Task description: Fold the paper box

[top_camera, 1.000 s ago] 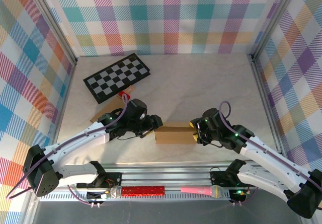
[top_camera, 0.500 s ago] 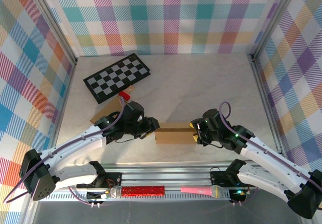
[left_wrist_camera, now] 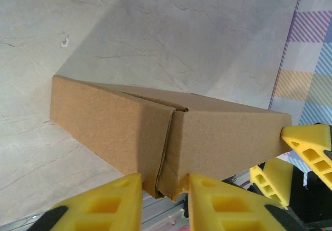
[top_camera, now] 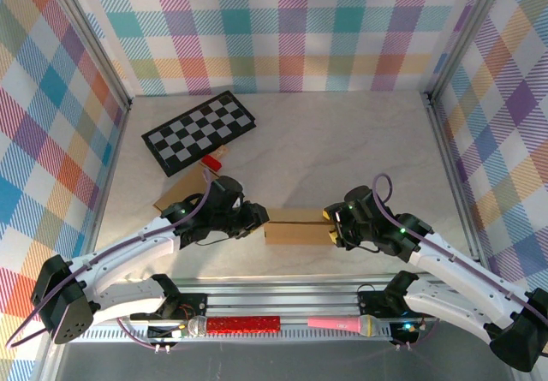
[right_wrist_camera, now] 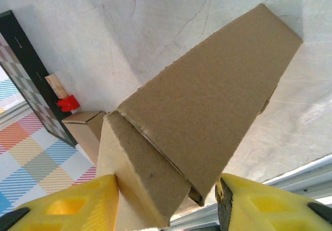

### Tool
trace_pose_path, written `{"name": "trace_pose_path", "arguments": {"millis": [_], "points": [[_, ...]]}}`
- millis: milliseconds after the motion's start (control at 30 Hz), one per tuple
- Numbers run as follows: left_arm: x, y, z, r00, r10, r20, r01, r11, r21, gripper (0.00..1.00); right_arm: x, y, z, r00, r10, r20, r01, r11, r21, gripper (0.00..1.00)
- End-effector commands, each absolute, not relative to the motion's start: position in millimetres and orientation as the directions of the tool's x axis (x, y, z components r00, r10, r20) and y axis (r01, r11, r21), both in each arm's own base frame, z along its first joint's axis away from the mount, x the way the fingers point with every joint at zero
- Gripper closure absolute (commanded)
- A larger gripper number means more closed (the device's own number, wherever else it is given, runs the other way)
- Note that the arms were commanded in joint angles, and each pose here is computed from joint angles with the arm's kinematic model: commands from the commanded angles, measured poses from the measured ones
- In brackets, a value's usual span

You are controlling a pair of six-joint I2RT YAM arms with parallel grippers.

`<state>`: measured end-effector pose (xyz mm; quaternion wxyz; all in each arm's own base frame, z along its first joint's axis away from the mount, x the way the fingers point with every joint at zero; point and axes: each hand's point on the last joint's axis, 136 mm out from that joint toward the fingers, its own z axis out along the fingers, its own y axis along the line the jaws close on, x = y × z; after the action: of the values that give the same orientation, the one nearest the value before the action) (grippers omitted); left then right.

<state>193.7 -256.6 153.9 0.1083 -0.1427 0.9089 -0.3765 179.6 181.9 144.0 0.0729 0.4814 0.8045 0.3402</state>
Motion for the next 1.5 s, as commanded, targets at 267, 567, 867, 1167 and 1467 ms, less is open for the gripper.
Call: {"name": "trace_pose_path", "arguments": {"millis": [267,567,867,1167,1467], "points": [[189.6,-240.9,128.4,-0.930,-0.361,-0.074,-0.225,0.715,-0.662,0.87,160.2,143.1,161.5,-0.604,0.795,0.055,0.683,0.481,0.550,0.49],[190.8,-243.8,131.1,-0.932,-0.354,-0.074,-0.217,0.712,-0.668,0.87,186.7,155.8,179.8,-0.634,0.773,0.030,0.618,0.482,0.620,0.50],[191.0,-244.5,131.6,-0.933,-0.351,-0.077,-0.213,0.713,-0.668,0.88,205.7,162.8,181.4,-0.650,0.758,0.045,0.618,0.494,0.611,0.50],[191.7,-246.2,130.5,-0.935,-0.348,-0.074,-0.211,0.712,-0.670,0.88,196.6,157.5,133.8,-0.641,0.757,0.128,0.697,0.503,0.511,0.52],[192.4,-247.9,129.8,-0.938,-0.337,-0.079,-0.200,0.713,-0.672,0.88,179.2,145.3,122.8,-0.610,0.777,0.155,0.744,0.495,0.448,0.58]]}}
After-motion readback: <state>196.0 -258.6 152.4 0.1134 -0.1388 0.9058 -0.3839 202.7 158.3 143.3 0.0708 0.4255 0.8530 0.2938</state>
